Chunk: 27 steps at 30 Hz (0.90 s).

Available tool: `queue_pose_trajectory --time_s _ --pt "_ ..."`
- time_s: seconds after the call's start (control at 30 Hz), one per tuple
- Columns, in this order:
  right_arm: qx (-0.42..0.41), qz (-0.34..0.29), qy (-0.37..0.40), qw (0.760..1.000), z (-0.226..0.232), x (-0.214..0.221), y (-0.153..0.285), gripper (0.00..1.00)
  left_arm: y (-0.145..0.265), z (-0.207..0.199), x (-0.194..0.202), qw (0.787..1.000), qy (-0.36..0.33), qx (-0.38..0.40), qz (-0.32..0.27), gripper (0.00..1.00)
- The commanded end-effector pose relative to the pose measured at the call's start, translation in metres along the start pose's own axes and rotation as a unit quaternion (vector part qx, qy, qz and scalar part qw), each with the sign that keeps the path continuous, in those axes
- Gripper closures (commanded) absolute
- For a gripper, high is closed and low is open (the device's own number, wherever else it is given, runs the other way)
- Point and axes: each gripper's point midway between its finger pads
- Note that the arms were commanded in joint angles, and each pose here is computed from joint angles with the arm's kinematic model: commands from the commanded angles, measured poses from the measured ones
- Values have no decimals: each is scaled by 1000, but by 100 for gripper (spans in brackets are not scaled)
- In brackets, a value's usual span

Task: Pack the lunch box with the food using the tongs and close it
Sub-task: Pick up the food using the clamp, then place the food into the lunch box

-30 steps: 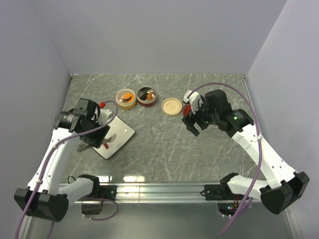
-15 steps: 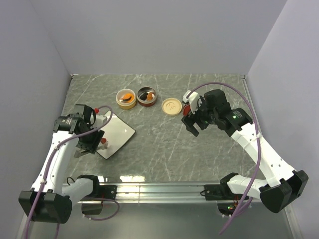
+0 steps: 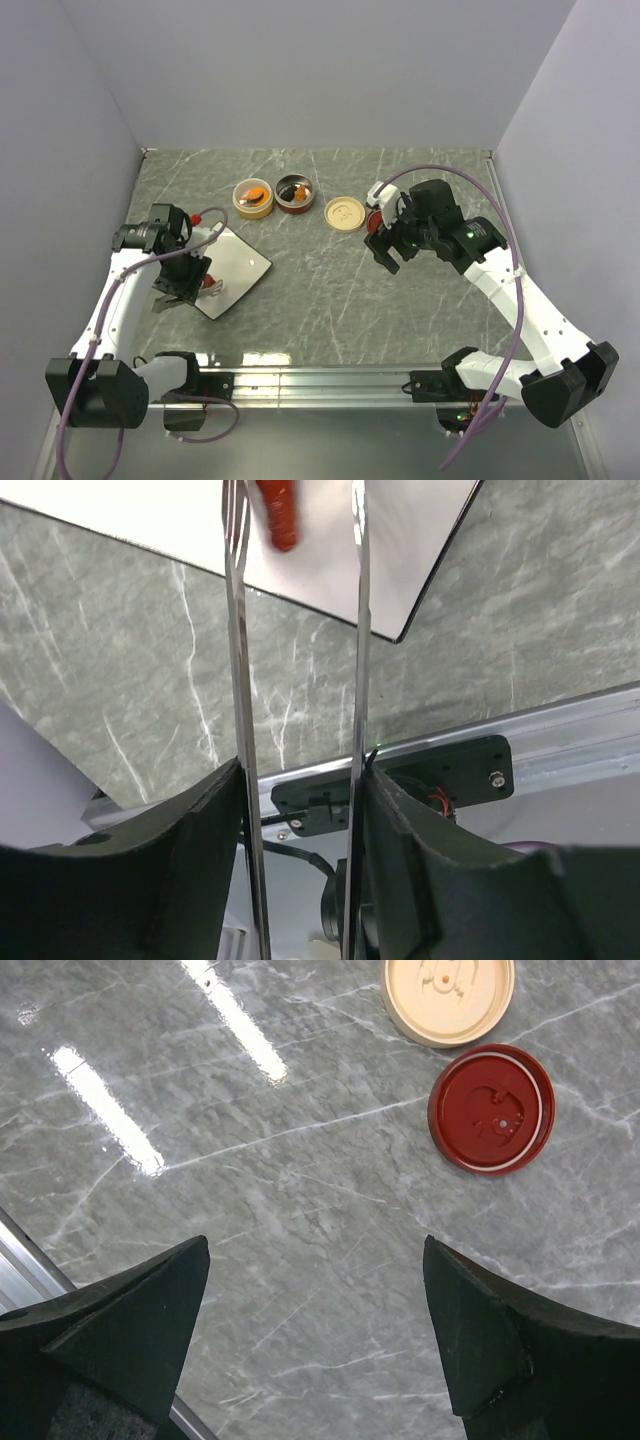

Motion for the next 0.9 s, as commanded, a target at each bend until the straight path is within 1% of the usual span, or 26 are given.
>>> queue_pose_trajectory --time_s 0.0,0.23,0.4,0.5,0.63,0.7,0.77,0.8,0.83,0.87 --pt "18 -21 10 1000 -7 -11 7 6 -1 -3 -14 1000 -6 15 -21 47" --pt "17 -17 9 1000 -6 -8 6 6 -6 -4 -19 1000 -8 21 -20 54" --pt "16 -17 11 1000 -6 -8 4 6 -1 -2 -23 999 -12 18 -25 64" --pt "12 -17 8 1000 -5 -8 3 6 6 -4 -32 999 -14 23 -43 67" --pt "12 -17 9 1000 -5 -9 3 6 19 -8 -52 997 -20 36 -68 72" --pt "10 -17 8 1000 -5 -10 3 6 31 -13 -70 994 -27 50 -95 75" --pt "8 -20 6 1000 -5 -12 4 6 42 -19 -94 990 -35 58 -127 77" --pt "5 -21 5 1000 -4 -13 4 6 42 -24 -103 989 -41 63 -128 77" --pt "4 -21 3 1000 -3 -14 3 5 53 -25 -124 984 -44 59 -159 78" --pt "4 -23 3 1000 -4 -15 4 5 57 -29 -135 982 -42 62 -171 78"
Point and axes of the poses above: each gripper's point midway between its finger pads, its own y axis back along the fingers, its own z axis along the line the jaws close on, x = y × z, and after that the axes turned 8 degrees about y, right-handed
